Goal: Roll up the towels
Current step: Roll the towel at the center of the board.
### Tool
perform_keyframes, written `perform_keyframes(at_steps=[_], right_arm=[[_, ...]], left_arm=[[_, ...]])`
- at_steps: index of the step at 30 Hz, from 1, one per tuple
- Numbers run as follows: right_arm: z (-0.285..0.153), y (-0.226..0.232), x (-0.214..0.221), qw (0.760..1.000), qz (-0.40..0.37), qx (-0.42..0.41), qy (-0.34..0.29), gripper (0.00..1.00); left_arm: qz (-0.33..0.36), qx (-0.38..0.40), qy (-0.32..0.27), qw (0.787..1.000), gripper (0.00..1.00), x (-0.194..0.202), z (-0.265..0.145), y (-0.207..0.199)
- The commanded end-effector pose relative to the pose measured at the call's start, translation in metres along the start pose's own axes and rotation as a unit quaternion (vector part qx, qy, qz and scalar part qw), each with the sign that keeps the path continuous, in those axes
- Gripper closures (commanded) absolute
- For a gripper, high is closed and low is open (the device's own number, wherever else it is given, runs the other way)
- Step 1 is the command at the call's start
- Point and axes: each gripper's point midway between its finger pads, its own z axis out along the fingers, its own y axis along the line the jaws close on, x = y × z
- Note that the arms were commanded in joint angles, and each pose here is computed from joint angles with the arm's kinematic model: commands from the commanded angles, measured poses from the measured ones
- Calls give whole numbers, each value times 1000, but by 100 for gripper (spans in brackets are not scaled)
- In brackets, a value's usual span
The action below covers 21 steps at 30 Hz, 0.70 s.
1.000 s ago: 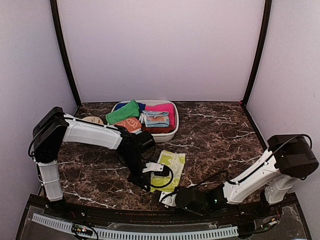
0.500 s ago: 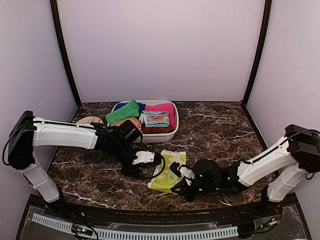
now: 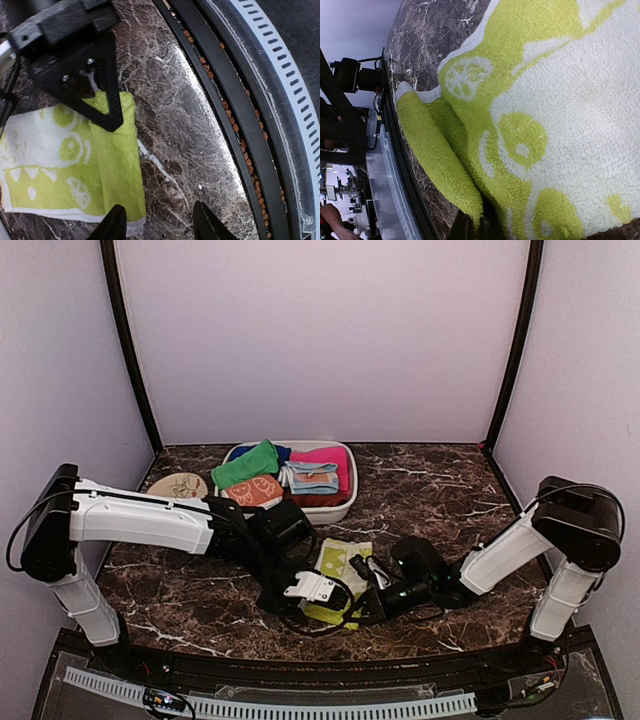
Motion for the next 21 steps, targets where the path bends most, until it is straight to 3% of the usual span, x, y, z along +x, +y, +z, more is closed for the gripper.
perform_keyframes(at_steps=[1, 5, 16, 19, 21], right_arm=[[0, -6, 6, 998, 53, -4, 24, 100], [3, -4, 6, 997, 62, -4, 37, 100], [4, 1, -2, 995, 82, -20, 46, 100], [-1, 3, -11, 995, 88, -26, 34, 99], [-7, 5, -20, 996, 80, -20, 17, 90]], left_arm=[[24, -17, 42, 999, 54, 19, 24, 4], [41, -66, 55, 996, 55, 28, 38, 20], [55, -88, 102, 989, 56, 56, 59, 28], [55, -88, 128, 986, 65, 69, 66, 29], [50, -82, 138, 986, 77, 76, 69, 27]])
